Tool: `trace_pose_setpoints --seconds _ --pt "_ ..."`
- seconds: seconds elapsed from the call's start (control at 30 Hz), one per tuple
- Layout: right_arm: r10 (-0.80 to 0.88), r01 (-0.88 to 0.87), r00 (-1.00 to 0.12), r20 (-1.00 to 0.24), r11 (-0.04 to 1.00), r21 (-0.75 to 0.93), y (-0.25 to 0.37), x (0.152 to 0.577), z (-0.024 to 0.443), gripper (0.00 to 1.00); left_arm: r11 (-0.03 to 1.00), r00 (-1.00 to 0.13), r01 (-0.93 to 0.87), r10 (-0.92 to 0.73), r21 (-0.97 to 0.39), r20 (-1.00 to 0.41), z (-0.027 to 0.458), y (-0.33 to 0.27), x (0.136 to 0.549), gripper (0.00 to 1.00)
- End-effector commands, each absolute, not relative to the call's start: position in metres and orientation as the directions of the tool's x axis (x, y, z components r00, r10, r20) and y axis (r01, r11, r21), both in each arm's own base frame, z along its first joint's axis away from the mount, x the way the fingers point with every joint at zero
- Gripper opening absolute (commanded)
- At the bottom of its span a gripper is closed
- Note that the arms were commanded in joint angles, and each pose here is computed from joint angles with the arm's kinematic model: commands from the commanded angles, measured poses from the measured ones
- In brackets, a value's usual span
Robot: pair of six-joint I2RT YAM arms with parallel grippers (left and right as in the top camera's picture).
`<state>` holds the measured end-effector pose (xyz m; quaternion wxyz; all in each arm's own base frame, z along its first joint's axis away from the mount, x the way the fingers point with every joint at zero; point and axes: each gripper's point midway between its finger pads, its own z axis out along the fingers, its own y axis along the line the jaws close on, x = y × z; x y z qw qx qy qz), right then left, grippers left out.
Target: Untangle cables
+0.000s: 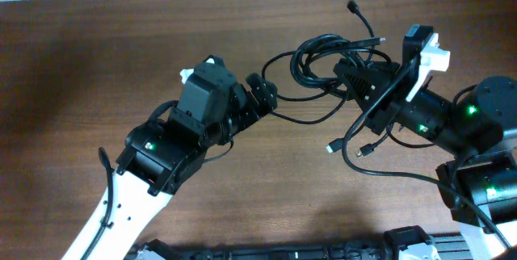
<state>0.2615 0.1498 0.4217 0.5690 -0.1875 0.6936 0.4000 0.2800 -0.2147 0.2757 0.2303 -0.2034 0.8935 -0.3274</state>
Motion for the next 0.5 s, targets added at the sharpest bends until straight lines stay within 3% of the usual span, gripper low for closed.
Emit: trace_pose_setpoints --seconds 0.0,0.03,0.1,0.17,0.33,0.4,0.47 --pt "0.225 -0.699 -0.21 -0.951 0.646 0.307 0.142 0.26 0.442 0.04 0.723 -0.853 -0.173 -0.45 -0.669 -0.265 0.271 -0.217 0.27 1.0" --pt "0.227 -0.705 -0.194 -0.954 0.644 0.296 0.142 0.26 0.446 0.04 0.777 -0.873 -0.051 -0.34 -0.628 -0.349 0.271 -0.218 0.268 0.92" --pt "0.232 -0.71 -0.176 -0.957 0.643 0.286 0.142 0.26 0.45 0.04 0.833 -0.871 0.158 -0.135 -0.53 -0.472 0.269 -0.219 0.264 0.87" --pt "0.242 -0.709 -0.182 -0.953 0.64 0.297 0.142 0.26 0.451 0.04 0.856 -0.869 0.184 -0.088 -0.484 -0.486 0.263 -0.213 0.262 0.84" --pt "0.243 -0.711 -0.173 -0.955 0.639 0.291 0.142 0.26 0.453 0.04 0.898 -0.883 0.138 -0.08 -0.419 -0.462 0.25 -0.198 0.256 0.84" --pt "0.243 -0.712 -0.172 -0.955 0.639 0.291 0.142 0.26 0.453 0.04 0.898 -0.883 0.138 -0.08 -0.419 -0.462 0.25 -0.197 0.256 0.95" --pt "0.242 -0.71 -0.176 -0.954 0.64 0.293 0.142 0.26 0.453 0.04 0.892 -0.874 0.147 -0.085 -0.427 -0.478 0.255 -0.199 0.259 0.99"
